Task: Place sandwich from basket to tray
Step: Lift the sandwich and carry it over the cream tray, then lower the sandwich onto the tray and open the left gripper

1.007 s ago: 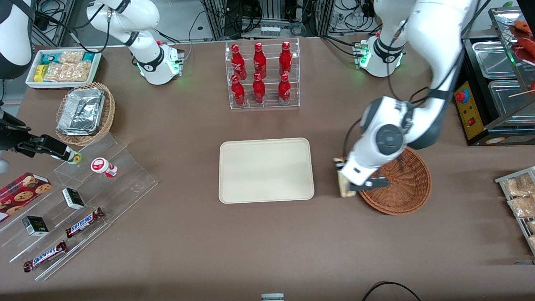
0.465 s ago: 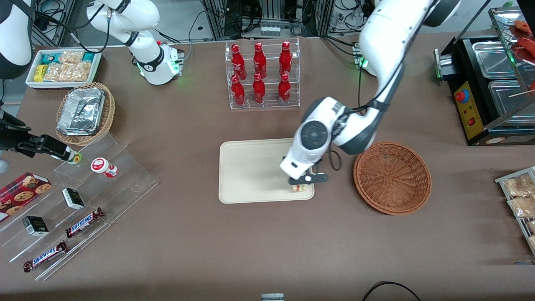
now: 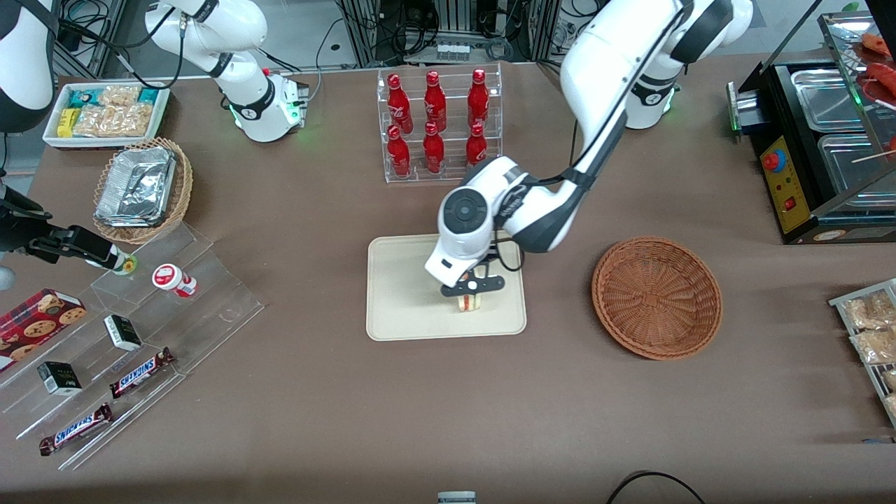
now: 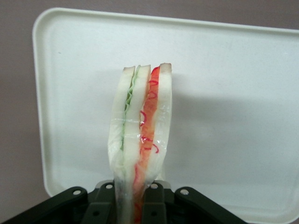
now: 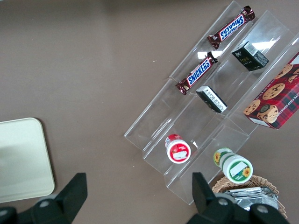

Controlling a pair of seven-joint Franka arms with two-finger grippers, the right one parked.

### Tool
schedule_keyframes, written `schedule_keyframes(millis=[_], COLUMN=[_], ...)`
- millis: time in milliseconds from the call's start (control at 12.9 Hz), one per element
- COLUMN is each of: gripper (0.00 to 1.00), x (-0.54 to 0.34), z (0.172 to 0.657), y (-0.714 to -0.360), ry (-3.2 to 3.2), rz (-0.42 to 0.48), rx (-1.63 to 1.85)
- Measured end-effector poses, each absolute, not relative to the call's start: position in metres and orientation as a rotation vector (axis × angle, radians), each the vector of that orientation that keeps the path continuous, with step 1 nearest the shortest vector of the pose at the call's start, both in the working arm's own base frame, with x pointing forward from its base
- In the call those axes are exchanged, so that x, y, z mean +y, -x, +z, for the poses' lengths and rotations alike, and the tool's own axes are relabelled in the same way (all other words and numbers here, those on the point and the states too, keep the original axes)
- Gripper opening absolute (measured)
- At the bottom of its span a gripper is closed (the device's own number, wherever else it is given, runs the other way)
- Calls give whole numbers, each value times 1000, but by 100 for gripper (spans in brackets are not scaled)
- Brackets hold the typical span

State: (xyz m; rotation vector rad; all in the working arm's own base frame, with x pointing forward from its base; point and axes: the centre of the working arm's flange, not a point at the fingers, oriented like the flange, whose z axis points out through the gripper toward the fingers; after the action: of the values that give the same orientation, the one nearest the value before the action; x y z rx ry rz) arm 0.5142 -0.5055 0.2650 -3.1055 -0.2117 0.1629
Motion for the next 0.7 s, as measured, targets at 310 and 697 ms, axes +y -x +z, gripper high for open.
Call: schedule_keyframes(millis=[310,697], gripper=[18,18], x=[-530,-531], z=[250,242], y=[-497,-501], ry=[3089,3073], rz=[154,130], rx=[-228,-257])
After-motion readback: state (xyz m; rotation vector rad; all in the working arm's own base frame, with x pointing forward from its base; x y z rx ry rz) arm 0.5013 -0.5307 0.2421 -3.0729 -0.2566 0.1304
